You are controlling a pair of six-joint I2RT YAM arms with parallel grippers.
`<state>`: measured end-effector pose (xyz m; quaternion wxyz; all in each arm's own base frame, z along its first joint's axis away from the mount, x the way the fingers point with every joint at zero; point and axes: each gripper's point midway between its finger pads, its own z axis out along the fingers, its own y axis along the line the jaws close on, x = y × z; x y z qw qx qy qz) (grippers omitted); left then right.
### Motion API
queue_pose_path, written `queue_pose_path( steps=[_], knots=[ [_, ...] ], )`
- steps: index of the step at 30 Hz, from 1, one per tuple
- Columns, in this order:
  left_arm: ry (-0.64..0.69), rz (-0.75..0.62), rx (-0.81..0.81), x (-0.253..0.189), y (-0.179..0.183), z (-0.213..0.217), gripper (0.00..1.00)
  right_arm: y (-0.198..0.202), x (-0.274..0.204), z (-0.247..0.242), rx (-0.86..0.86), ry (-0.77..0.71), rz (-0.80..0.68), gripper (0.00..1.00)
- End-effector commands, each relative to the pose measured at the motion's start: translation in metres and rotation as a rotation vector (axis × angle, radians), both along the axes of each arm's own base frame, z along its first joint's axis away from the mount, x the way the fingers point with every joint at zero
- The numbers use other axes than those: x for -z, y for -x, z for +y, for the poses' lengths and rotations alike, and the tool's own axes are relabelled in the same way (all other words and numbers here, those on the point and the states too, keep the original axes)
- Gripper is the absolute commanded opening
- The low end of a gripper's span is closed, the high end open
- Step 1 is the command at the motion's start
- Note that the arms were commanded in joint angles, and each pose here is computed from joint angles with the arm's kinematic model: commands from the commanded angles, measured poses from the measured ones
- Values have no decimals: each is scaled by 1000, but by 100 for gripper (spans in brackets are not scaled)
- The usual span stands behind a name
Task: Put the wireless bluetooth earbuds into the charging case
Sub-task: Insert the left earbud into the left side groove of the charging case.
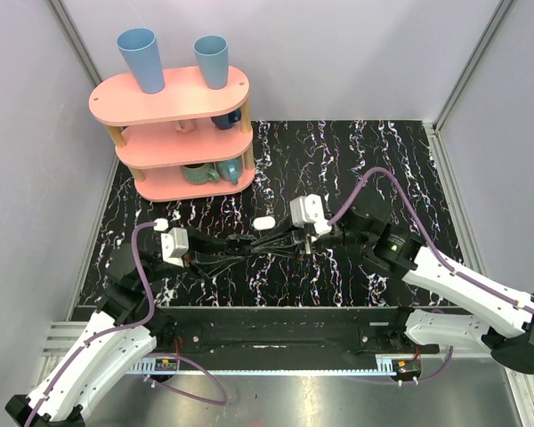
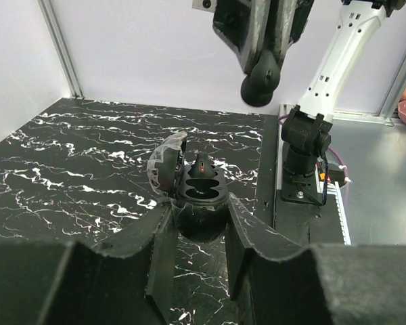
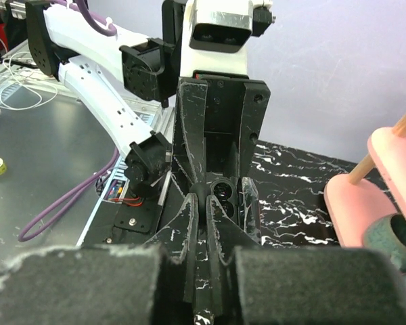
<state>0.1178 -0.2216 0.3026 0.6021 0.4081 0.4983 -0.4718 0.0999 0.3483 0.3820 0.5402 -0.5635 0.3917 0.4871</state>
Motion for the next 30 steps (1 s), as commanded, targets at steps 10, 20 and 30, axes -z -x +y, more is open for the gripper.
queue_pose_path(
  steps=[10, 20, 30],
  knots=[
    [-11, -18, -10, -3, -3, 1, 0, -9, -11, 17, -10, -17, 13, 0],
    [-14, -5, -15, -1, -4, 1, 0, -24, 5, 29, 28, 38, 33, 0],
    [-8, -5, -42, -1, -9, 2, 0, -28, 13, 31, 41, 54, 20, 0]
  ],
)
